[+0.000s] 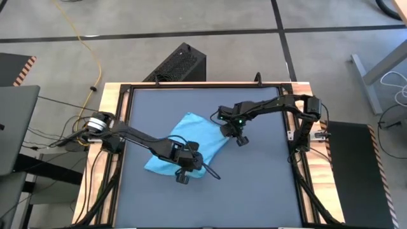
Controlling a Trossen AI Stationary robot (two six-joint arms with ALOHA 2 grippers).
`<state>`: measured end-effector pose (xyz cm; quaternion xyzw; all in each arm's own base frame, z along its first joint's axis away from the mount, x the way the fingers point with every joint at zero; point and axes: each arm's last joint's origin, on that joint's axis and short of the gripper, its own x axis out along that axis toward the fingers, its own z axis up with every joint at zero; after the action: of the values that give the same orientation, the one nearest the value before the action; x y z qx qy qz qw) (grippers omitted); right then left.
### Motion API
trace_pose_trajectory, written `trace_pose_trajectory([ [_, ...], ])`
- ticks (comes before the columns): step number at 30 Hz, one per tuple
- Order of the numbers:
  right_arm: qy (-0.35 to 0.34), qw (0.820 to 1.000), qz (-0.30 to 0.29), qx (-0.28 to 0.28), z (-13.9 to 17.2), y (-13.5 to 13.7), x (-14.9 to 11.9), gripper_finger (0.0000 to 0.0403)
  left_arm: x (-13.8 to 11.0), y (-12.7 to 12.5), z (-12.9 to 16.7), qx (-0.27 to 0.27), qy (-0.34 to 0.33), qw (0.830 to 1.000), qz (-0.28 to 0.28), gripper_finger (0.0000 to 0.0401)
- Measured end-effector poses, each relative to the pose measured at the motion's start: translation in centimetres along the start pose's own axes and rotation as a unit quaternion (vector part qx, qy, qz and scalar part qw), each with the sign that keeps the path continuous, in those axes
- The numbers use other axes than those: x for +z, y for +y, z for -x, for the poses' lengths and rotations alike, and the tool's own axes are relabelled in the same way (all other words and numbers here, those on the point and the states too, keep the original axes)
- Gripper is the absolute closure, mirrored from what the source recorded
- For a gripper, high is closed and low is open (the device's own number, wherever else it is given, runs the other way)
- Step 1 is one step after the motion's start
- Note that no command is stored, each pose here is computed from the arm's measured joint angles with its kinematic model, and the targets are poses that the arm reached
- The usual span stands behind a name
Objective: Roll towel into tight, uniform cylinder
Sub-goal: Fold the blue microfiber cloth
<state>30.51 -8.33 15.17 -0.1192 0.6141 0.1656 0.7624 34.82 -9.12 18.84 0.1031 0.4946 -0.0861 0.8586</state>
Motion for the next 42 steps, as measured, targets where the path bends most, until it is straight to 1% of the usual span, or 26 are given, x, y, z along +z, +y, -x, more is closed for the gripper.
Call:
trace_pose_trajectory([
  [6,0.011,0.998,-0.066,0.006,0.8,-0.5,-1.1,0.0390,0.0,-0.9,5.3,0.052,-0.023,0.998,0.041,0.0401],
  [10,0.030,0.994,-0.105,0.010,0.8,-0.6,-1.7,0.0391,-0.5,-2.2,7.8,0.050,-0.031,0.995,0.076,0.0401],
  [13,0.039,0.992,-0.121,0.019,0.9,-0.3,-1.7,0.0391,-1.0,-3.2,9.0,0.046,-0.027,0.994,0.099,0.0401],
  [16,0.043,0.990,-0.132,0.026,0.8,0.0,-1.6,0.0391,-1.5,-4.8,9.4,0.045,-0.019,0.993,0.112,0.0401],
  [18,0.045,0.989,-0.141,0.031,0.8,0.4,-1.4,0.0391,-1.6,-5.9,9.7,0.041,-0.028,0.992,0.119,0.0401],
  [20,0.054,0.986,-0.152,0.049,0.7,1.1,-1.1,0.0391,-1.7,-6.9,9.9,0.042,-0.037,0.990,0.133,0.0401],
  [23,0.080,0.976,-0.177,0.096,1.1,3.0,-0.8,0.0391,-1.8,-8.6,10.4,0.041,-0.058,0.984,0.163,0.0401],
  [25,0.105,0.971,-0.183,0.116,1.9,4.8,-0.6,0.0391,-2.3,-10.0,10.8,0.047,-0.067,0.979,0.184,0.0401],
  [27,0.117,0.968,-0.184,0.125,3.0,6.5,-0.4,0.0392,-2.8,-11.5,11.3,0.060,-0.089,0.971,0.214,0.0401],
  [29,0.106,0.967,-0.188,0.136,4.5,8.0,0.0,0.0392,-3.4,-13.0,11.9,0.074,-0.117,0.959,0.245,0.0401],
  [32,0.045,0.963,-0.205,0.166,6.7,9.2,1.1,0.0392,-4.4,-14.2,12.6,0.105,-0.149,0.941,0.285,0.0401],
  [34,0.017,0.963,-0.215,0.160,7.6,9.3,1.8,0.0392,-4.9,-14.5,12.8,0.132,-0.167,0.930,0.299,0.0401],
  [37,0.018,0.962,-0.234,0.142,7.8,9.0,1.8,0.0392,-5.1,-14.0,12.9,0.172,-0.185,0.920,0.300,0.0401],
  [40,0.024,0.957,-0.254,0.139,7.3,8.3,1.7,0.0392,-4.7,-12.4,11.9,0.207,-0.169,0.923,0.276,0.0401],
  [42,0.033,0.955,-0.259,0.140,6.5,7.9,1.9,0.0392,-4.7,-11.0,10.5,0.223,-0.156,0.926,0.261,0.0398],
])
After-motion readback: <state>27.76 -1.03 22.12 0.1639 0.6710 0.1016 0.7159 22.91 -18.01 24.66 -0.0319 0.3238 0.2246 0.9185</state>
